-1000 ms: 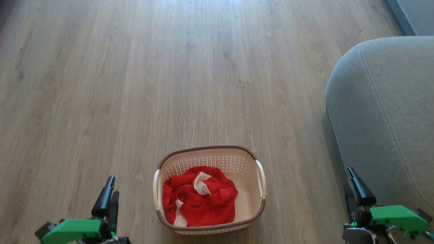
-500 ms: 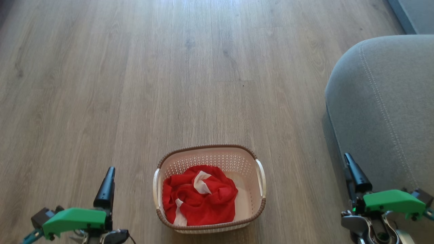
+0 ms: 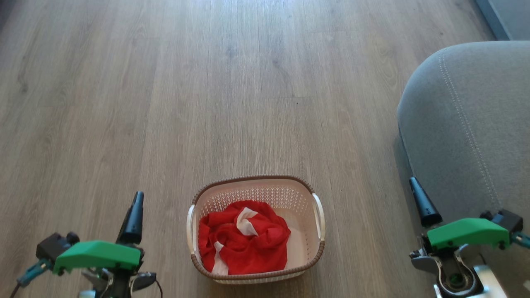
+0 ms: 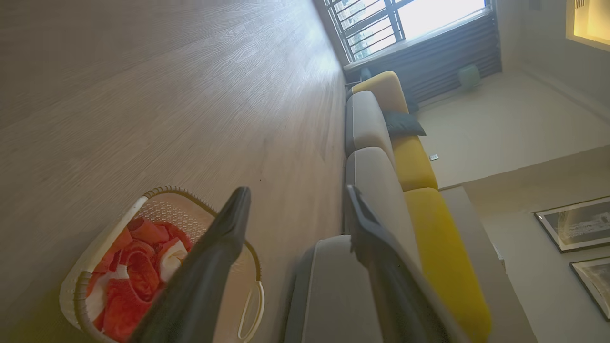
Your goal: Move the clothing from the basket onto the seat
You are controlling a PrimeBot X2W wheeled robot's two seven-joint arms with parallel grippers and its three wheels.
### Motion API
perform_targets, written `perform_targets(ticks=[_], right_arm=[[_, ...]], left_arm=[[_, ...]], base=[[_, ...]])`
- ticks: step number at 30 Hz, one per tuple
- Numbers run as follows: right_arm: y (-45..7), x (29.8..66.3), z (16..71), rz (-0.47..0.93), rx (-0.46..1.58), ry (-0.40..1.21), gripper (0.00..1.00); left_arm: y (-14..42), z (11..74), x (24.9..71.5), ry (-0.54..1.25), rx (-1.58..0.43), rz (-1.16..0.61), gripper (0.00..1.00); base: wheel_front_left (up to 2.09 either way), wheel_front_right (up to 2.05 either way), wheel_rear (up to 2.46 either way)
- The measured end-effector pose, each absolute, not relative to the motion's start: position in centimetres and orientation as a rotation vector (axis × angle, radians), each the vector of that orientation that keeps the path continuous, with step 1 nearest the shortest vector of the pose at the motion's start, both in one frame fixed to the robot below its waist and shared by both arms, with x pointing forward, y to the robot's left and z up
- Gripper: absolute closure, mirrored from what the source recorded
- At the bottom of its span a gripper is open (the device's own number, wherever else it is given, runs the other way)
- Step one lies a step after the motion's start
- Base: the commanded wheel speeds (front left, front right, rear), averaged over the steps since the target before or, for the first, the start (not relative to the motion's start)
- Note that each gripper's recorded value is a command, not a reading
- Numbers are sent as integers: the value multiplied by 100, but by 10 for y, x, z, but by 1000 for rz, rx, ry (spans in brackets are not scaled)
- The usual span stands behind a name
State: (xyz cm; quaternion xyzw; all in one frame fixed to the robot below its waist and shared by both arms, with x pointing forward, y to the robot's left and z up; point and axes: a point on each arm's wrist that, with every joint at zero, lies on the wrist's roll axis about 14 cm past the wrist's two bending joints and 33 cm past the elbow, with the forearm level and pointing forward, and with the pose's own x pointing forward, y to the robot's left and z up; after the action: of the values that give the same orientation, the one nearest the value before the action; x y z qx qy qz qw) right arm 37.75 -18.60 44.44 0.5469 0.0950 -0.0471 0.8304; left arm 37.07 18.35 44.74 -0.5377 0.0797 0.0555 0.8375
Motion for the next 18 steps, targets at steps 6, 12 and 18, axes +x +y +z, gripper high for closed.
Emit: perform_targets(ticks=[6, 12, 18], right_arm=[[-181, 384, 447, -68, 1056, 212, 0], [-176, 387, 447, -46, 967, 217, 0], [-175, 393, 452, -22, 882, 203, 0]], left_arm=[[182, 452, 374, 161, -1021, 92, 0], [180, 458, 379, 149, -913, 71, 0], [179, 458, 379, 156, -818, 63, 0]], base=[[0, 0, 0], [0, 0, 0], [0, 0, 0]])
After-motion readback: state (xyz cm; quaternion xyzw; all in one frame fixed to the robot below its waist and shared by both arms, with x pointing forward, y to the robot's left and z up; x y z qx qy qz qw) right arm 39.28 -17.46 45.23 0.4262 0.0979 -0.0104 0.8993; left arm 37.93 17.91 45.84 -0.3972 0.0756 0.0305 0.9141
